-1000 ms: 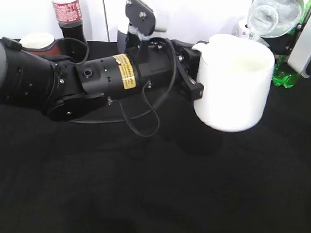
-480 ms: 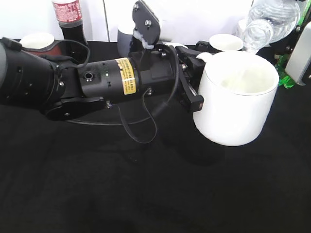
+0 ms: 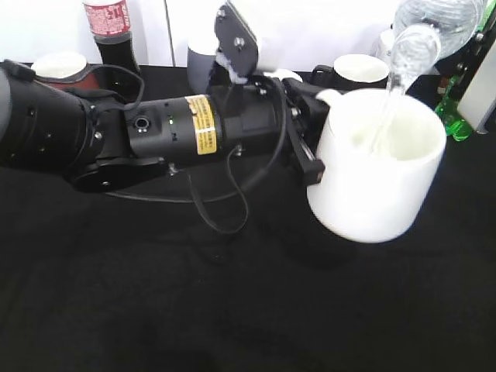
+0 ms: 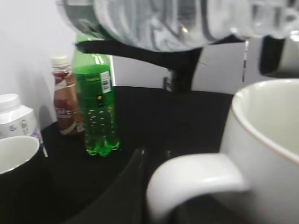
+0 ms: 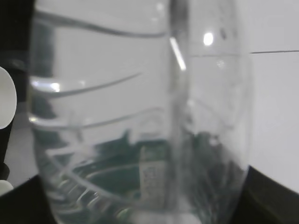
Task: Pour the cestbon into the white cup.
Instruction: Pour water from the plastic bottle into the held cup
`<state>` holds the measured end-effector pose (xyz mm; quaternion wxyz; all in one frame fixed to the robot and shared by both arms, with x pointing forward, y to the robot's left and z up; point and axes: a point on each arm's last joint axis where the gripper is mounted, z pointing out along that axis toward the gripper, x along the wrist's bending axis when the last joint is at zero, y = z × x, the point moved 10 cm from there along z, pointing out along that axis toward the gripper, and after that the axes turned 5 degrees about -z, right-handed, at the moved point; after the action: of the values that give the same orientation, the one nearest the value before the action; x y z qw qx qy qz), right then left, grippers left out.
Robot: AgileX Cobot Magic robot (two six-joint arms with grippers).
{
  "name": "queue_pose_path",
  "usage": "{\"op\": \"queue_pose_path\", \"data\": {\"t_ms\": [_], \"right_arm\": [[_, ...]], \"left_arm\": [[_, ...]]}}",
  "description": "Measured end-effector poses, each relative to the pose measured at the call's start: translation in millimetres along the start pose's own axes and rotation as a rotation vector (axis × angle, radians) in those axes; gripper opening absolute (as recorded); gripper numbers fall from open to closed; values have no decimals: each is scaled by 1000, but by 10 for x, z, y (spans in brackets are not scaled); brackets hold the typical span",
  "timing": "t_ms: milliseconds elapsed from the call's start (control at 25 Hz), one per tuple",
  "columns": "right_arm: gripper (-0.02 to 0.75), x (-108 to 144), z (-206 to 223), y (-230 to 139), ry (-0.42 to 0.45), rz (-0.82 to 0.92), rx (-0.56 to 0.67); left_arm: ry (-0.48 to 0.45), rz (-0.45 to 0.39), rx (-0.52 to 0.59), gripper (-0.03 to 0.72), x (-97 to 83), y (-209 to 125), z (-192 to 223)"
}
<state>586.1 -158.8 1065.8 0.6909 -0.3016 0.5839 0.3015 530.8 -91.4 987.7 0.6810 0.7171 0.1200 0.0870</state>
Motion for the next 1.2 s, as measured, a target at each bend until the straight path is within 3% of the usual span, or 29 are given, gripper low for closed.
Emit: {"op": "queue_pose_path", "data": {"t_ms": [1200], "right_arm": [[489,-91,-1,-36,-42,-197,23]], "left_arm": [[-9,13,10,62,-20,-28,-3]]}}
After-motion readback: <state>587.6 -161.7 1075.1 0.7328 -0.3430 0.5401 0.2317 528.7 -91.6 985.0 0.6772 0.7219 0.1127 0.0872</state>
